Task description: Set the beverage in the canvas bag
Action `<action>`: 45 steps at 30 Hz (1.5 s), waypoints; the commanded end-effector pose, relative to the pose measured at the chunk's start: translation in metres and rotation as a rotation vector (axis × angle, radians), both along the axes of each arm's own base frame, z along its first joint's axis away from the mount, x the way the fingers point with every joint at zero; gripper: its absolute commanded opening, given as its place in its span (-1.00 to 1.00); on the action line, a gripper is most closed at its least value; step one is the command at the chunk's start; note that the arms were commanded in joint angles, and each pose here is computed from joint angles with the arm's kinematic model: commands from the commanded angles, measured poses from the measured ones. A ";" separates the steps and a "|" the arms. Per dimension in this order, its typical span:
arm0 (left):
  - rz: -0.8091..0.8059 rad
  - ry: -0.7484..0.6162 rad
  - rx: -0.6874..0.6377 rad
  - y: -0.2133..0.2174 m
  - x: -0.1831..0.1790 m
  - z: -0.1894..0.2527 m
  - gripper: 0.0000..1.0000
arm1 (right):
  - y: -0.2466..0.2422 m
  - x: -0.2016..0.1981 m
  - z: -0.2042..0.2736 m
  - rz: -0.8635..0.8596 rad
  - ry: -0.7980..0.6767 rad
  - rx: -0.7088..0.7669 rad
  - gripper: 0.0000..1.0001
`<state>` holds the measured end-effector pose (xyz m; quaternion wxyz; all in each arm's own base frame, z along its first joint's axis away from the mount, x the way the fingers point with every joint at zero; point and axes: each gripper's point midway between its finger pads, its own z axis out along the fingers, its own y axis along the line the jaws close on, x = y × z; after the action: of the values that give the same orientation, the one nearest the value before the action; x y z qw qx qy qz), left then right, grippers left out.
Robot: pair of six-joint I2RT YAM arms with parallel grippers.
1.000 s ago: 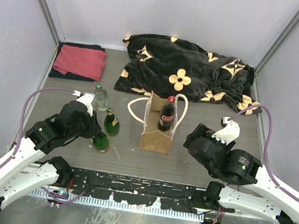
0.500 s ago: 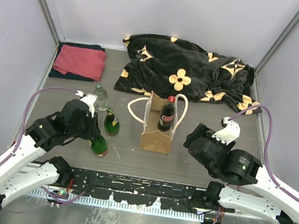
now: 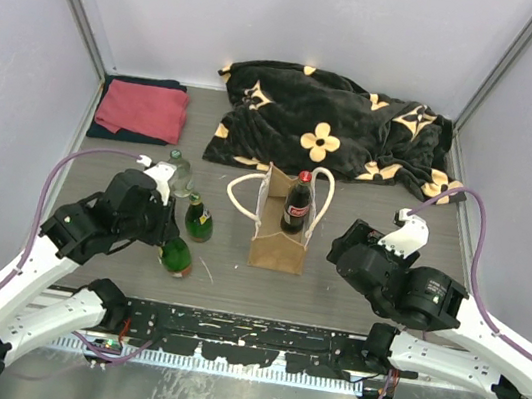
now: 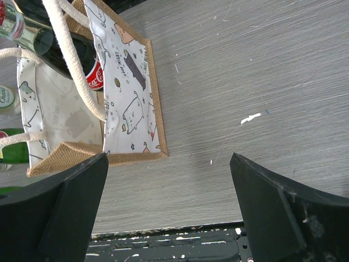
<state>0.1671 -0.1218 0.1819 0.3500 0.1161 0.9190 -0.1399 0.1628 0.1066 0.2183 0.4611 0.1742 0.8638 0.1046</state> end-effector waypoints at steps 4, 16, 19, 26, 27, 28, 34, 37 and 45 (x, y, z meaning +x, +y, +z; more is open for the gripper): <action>-0.079 -0.124 -0.150 -0.027 0.009 0.060 -1.00 | 0.003 0.005 0.012 -0.024 -0.043 0.058 1.00; -0.232 -0.202 -0.213 -0.060 0.013 0.111 -1.00 | 0.005 0.006 0.011 -0.023 -0.044 0.063 1.00; -0.258 -0.225 -0.219 -0.068 0.017 0.124 -1.00 | 0.006 0.006 0.010 -0.023 -0.042 0.062 1.00; -0.292 -0.287 -0.208 -0.081 0.030 0.156 -1.00 | 0.006 0.006 0.012 -0.021 -0.045 0.067 1.00; -0.288 -0.294 -0.203 -0.081 0.032 0.159 -1.00 | 0.006 0.006 0.011 -0.022 -0.046 0.067 1.00; -0.287 -0.301 -0.201 -0.082 0.035 0.163 -1.00 | 0.006 0.006 0.011 -0.022 -0.047 0.068 1.00; -0.281 -0.374 -0.200 -0.088 0.050 0.196 -1.00 | 0.007 0.006 0.010 -0.019 -0.048 0.070 1.00; -0.271 -0.417 -0.185 -0.091 0.063 0.212 -1.00 | 0.007 0.006 0.010 -0.018 -0.050 0.073 1.00; -0.278 -0.542 -0.105 -0.102 0.097 0.244 -1.00 | 0.006 0.005 0.008 -0.016 -0.050 0.082 1.00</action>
<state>0.2405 -0.2157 0.3605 0.4648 0.2528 0.8252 -0.1980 0.1644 0.1112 0.2192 0.4639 0.1817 0.8582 0.1233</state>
